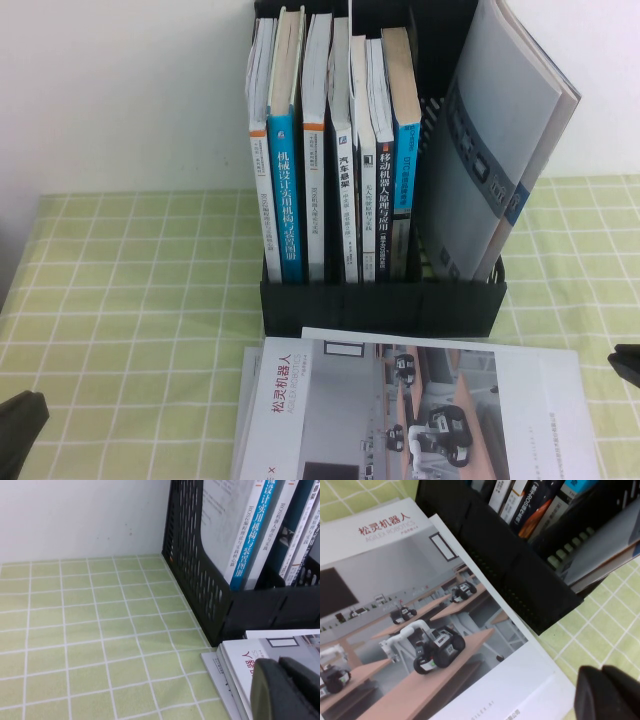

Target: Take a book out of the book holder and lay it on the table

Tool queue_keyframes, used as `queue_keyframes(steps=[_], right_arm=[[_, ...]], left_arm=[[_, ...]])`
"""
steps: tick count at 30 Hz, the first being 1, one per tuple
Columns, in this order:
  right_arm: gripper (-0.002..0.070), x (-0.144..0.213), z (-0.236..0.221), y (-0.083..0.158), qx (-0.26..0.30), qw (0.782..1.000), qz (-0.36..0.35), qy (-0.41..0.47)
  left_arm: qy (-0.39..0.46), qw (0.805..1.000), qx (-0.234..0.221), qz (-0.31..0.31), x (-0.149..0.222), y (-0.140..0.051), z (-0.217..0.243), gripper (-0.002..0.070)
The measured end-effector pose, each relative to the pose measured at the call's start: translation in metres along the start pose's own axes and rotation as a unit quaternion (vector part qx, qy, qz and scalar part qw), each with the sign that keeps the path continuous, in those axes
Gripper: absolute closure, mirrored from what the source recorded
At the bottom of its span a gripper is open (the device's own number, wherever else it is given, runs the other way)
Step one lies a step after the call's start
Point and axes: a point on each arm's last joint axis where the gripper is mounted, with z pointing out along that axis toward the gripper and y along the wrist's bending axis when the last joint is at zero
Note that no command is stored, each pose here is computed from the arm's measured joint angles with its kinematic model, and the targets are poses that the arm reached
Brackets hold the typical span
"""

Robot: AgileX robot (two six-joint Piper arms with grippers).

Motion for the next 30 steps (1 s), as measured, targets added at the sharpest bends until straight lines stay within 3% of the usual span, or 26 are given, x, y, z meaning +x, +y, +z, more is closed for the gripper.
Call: queue_keyframes(steps=[15, 23, 30], right_arm=[[0.0678, 0.0, 0.0, 0.0, 0.0, 1.0, 0.0, -0.001], [0.0678, 0.0, 0.0, 0.0, 0.0, 1.0, 0.0, -0.002], [0.0678, 0.0, 0.0, 0.0, 0.0, 1.0, 0.0, -0.003]], left_arm=[[-0.021, 1.0, -0.003, -0.007, 0.015, 0.001, -0.005, 0.0678], [-0.045, 0.993, -0.106, -0.041, 0.071, 0.027, 0.004, 0.0678], [-0.03, 0.989, -0.143, -0.031, 0.086, 0.033, 0.0, 0.0678]])
